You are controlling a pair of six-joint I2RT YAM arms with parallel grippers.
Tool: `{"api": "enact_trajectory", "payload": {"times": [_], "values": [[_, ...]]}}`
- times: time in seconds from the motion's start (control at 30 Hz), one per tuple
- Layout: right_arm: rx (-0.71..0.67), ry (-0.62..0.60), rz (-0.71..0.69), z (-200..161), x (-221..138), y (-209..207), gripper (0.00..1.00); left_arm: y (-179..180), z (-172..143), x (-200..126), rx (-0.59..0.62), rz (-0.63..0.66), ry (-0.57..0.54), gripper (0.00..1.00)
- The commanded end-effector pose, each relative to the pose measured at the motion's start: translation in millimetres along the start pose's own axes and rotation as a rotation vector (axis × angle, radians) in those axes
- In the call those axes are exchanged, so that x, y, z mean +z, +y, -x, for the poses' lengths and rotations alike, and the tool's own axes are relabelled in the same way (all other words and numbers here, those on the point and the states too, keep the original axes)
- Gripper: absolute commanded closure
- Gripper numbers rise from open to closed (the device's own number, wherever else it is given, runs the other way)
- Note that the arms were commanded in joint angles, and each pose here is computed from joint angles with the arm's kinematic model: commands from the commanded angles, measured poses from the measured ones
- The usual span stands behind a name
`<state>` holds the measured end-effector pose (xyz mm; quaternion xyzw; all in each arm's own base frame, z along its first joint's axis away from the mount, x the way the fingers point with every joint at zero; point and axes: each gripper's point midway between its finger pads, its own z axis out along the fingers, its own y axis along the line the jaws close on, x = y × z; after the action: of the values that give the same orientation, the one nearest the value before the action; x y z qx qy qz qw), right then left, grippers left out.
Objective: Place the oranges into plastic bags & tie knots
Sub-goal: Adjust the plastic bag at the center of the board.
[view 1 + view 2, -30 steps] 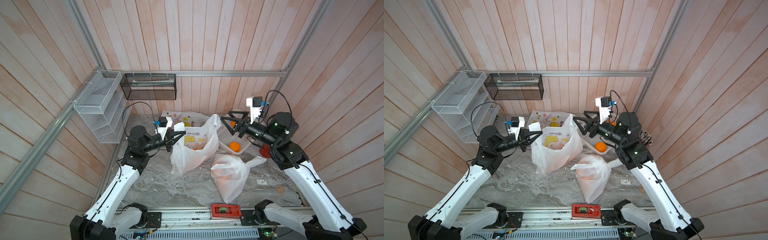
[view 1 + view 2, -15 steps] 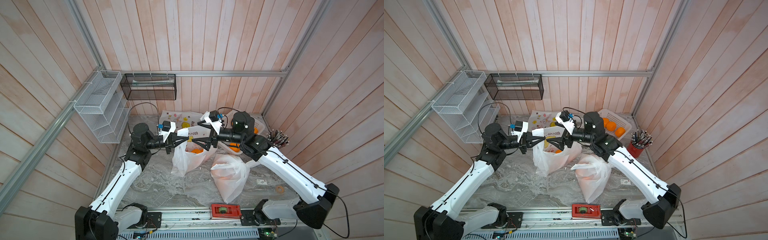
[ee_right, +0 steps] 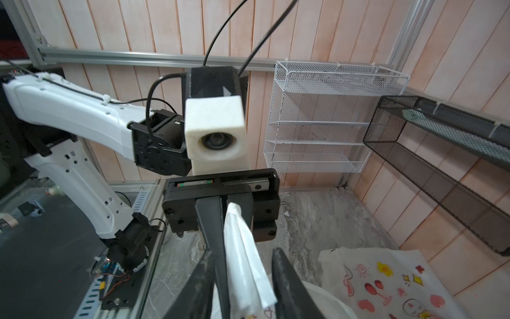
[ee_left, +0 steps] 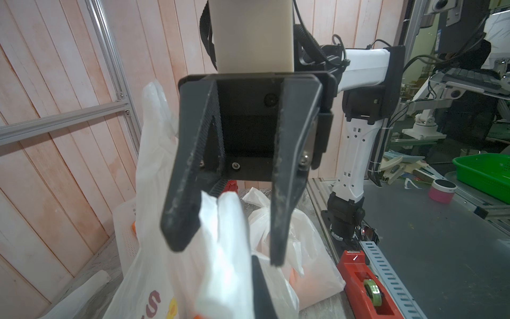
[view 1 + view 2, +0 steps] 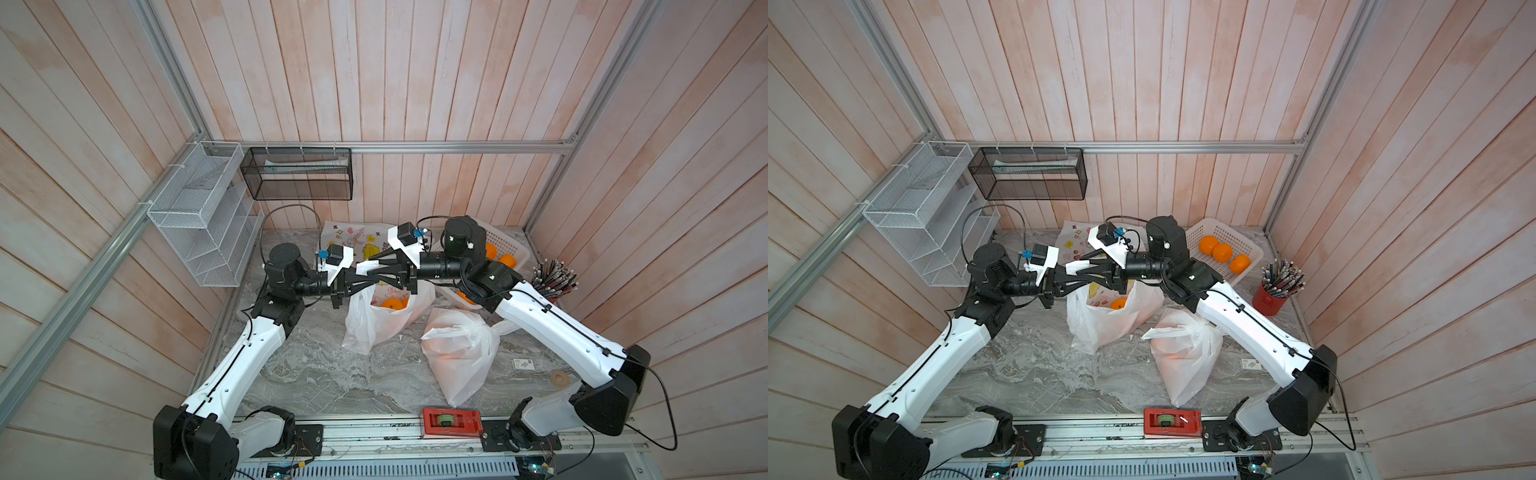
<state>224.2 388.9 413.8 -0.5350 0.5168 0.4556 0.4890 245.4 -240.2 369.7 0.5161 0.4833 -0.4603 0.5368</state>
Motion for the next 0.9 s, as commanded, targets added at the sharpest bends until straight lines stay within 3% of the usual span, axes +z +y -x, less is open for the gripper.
{"api": "enact_trajectory", "payload": {"times": [0.0, 0.03, 0.2, 0.43, 0.6, 0.77, 0.87], "values": [[-0.024, -0.029, 0.026, 15.0, 1.4, 4.5, 0.94, 3.1, 8.6, -1.0, 0.013, 0.009, -0.004, 0.92], [-0.024, -0.029, 0.015, 16.6, 0.8, 2.9, 1.0, 4.0, 8.3, -1.1, 0.01, 0.017, -0.004, 0.85], [-0.022, -0.022, -0.114, 23.8, -3.3, -17.8, 1.0, 13.1, 0.8, -6.7, -0.023, 0.143, -0.003, 0.47], [0.007, 0.013, -0.27, 24.8, -7.4, -45.9, 1.0, 35.7, -3.5, -33.0, -0.092, 0.475, -0.03, 0.17], [0.024, 0.007, -0.276, 24.4, -5.3, -49.1, 1.0, 39.8, -14.2, -31.3, -0.126, 0.565, -0.005, 0.1], [0.039, 0.005, -0.263, 23.9, -3.7, -48.2, 1.0, 43.7, -13.7, -23.0, -0.112, 0.593, -0.028, 0.09], [0.05, -0.003, -0.281, 26.1, -4.9, -50.6, 1.0, 46.5, -11.6, -16.9, -0.112, 0.6, -0.038, 0.18]]}}
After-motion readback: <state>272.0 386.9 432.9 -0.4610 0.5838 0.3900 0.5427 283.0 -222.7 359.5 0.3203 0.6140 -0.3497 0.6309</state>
